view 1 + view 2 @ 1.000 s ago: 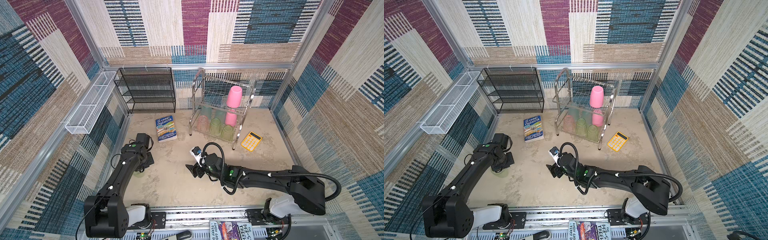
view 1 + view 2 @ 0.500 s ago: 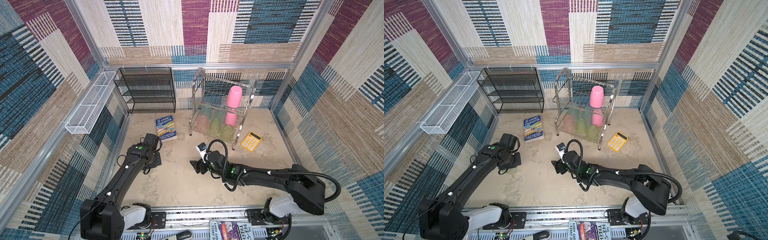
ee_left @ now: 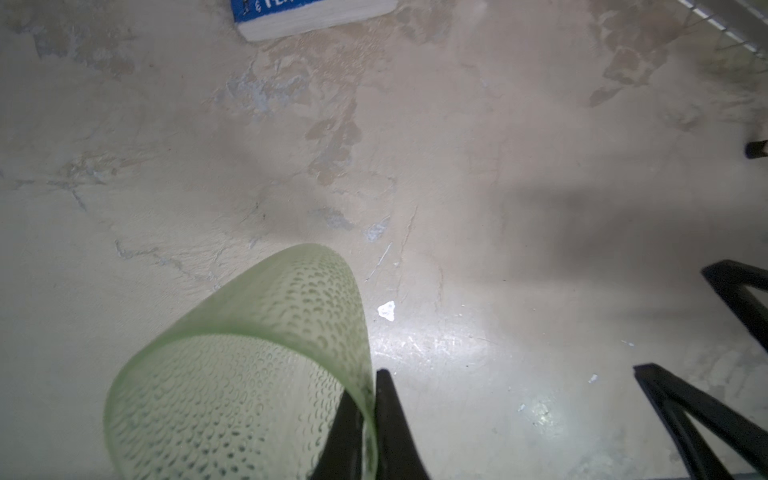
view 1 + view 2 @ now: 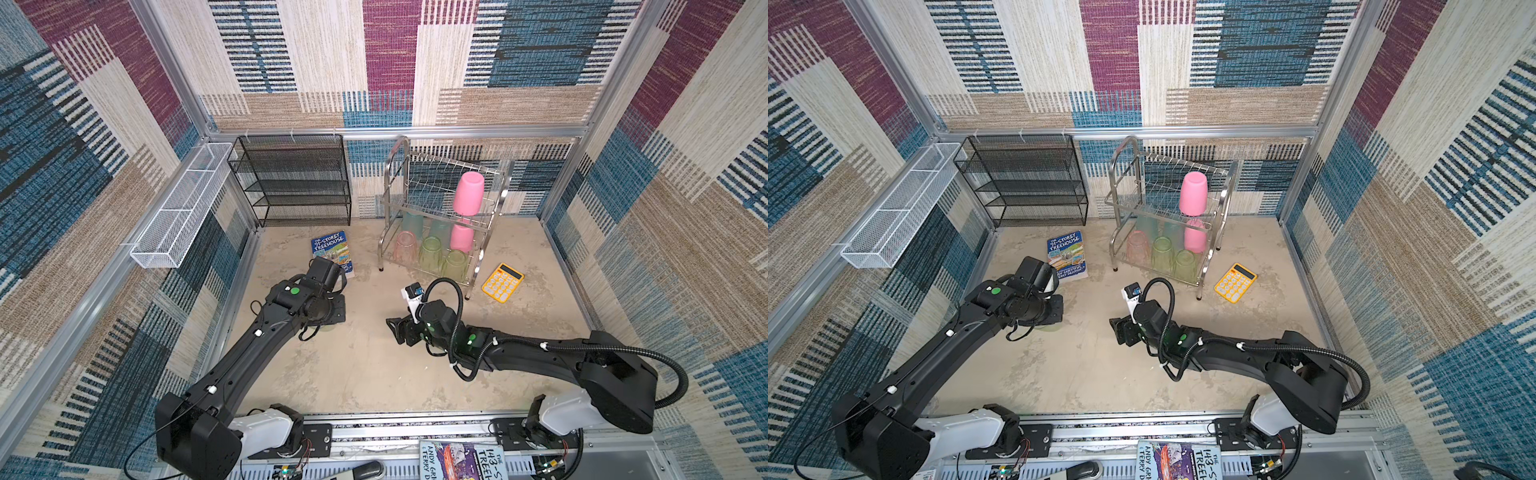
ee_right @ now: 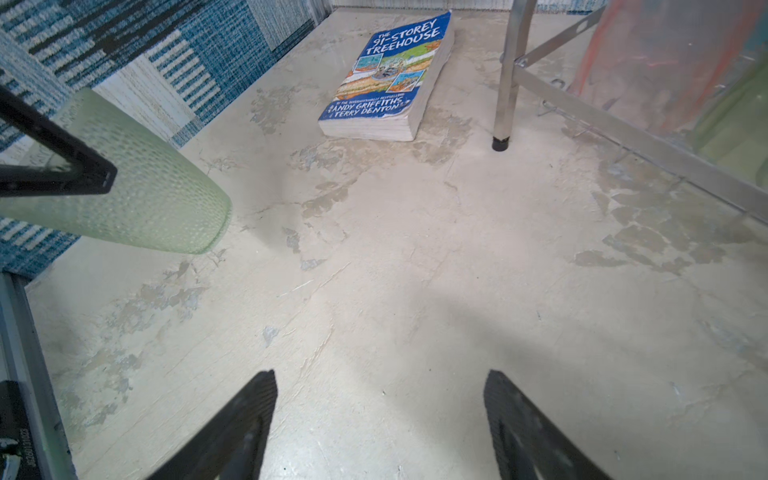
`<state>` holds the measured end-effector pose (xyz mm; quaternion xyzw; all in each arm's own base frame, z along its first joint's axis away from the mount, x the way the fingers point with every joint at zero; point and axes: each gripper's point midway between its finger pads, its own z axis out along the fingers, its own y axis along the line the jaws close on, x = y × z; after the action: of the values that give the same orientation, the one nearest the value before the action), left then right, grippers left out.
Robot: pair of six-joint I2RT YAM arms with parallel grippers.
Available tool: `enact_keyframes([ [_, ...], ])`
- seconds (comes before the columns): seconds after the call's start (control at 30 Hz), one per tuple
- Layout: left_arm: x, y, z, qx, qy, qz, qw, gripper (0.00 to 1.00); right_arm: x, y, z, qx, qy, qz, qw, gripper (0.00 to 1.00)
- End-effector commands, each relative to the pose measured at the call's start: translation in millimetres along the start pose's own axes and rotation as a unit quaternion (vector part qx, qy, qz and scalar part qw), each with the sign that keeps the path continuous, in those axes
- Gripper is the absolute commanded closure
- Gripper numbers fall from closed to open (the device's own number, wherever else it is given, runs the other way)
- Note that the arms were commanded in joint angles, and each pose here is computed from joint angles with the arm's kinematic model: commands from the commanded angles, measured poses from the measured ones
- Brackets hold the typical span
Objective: Load the cups into the dish rack
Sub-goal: 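Lift the pale green cup with the left gripper toward the right gripper, then grasp the pale green cup with the right gripper, then open left gripper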
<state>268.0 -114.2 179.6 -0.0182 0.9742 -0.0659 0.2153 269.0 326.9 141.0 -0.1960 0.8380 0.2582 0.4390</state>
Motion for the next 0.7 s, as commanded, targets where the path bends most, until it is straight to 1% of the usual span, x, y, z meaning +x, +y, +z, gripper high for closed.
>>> enact_keyframes([
  [0.0,-12.2,-24.2,-13.7,0.050,-0.016,-0.013,0.999,1.00,-5.5,-2.3,-6.5,-0.003,-0.002,0.047,0.999,0.19],
  [0.1,-25.8,-42.4,-32.2,0.099,-0.041,-0.025,0.994,1.00,-12.4,-9.2,-11.9,0.002,-0.006,0.085,0.996,0.18],
  [0.23,-41.4,-61.5,-53.3,0.155,-0.068,-0.035,0.985,1.00,-23.5,-16.7,-15.4,-0.005,-0.003,0.150,0.989,0.19],
  [0.4,-55.7,-87.5,-67.2,0.223,-0.073,-0.052,0.971,1.00,-51.6,-12.5,-25.6,-0.036,-0.024,0.225,0.974,0.19],
  [0.5,-65.3,-103.9,-76.6,0.272,-0.080,-0.072,0.956,1.00,-67.1,-11.3,-33.0,-0.050,-0.039,0.273,0.960,0.18],
  [0.57,-71.9,-112.9,-83.1,0.304,-0.086,-0.089,0.944,1.00,-78.4,-12.3,-39.5,-0.065,-0.051,0.313,0.946,0.18],
  [0.67,-80.4,-122.1,-92.2,0.342,-0.098,-0.110,0.928,1.00,-94.4,-13.8,-48.7,-0.088,-0.072,0.371,0.921,0.18],
])
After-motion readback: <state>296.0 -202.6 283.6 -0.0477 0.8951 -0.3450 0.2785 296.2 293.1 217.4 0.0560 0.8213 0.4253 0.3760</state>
